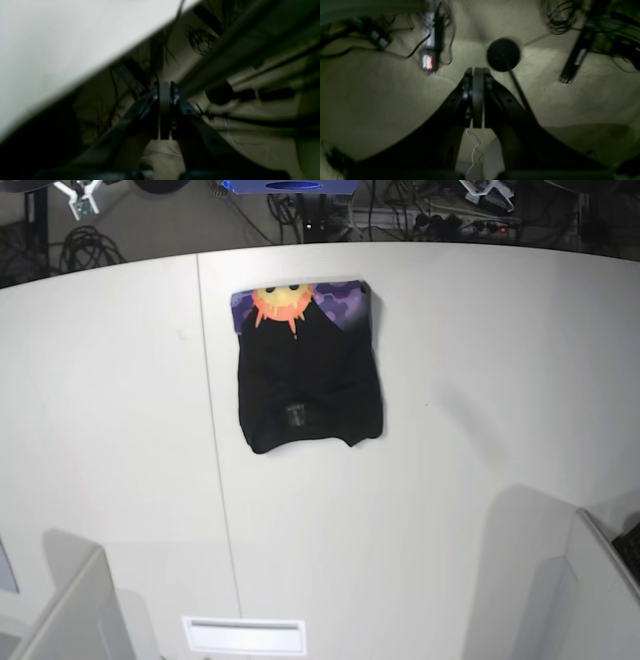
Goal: Fold the T-shirt properly
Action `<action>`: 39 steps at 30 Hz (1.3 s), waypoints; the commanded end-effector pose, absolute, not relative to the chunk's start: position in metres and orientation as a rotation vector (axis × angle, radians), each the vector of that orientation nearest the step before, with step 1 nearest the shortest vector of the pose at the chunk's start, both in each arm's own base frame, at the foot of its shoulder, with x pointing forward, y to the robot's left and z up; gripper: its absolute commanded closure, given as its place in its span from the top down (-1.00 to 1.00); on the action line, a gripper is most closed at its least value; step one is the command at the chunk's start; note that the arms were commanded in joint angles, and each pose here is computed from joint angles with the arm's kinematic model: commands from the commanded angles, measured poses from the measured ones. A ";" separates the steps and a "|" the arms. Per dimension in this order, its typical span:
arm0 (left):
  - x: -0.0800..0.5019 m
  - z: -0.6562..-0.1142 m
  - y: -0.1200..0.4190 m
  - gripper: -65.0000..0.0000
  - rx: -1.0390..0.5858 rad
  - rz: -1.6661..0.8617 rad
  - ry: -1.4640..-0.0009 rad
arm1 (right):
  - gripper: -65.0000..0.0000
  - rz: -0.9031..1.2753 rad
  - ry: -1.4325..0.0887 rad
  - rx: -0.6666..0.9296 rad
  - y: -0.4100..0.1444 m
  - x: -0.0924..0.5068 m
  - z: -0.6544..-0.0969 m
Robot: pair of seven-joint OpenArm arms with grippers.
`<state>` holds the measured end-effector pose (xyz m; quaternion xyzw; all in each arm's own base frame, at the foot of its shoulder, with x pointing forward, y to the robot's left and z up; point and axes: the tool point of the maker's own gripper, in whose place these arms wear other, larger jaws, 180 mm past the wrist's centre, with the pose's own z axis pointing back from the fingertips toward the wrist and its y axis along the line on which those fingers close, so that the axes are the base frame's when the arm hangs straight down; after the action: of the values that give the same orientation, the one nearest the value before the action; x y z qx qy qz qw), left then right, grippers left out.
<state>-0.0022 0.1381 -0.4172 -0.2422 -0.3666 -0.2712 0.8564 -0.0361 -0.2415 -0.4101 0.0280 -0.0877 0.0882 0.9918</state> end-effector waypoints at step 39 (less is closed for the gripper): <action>-0.120 -0.628 0.082 -1.00 -0.407 -0.041 -0.123 | -1.00 0.381 0.231 0.411 -0.160 -0.128 -0.628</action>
<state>-0.1137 0.0839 -0.6303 -0.1988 -0.0630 -0.0248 0.9777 -0.1153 -0.1524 -0.6310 0.2031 0.0965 0.1872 0.9562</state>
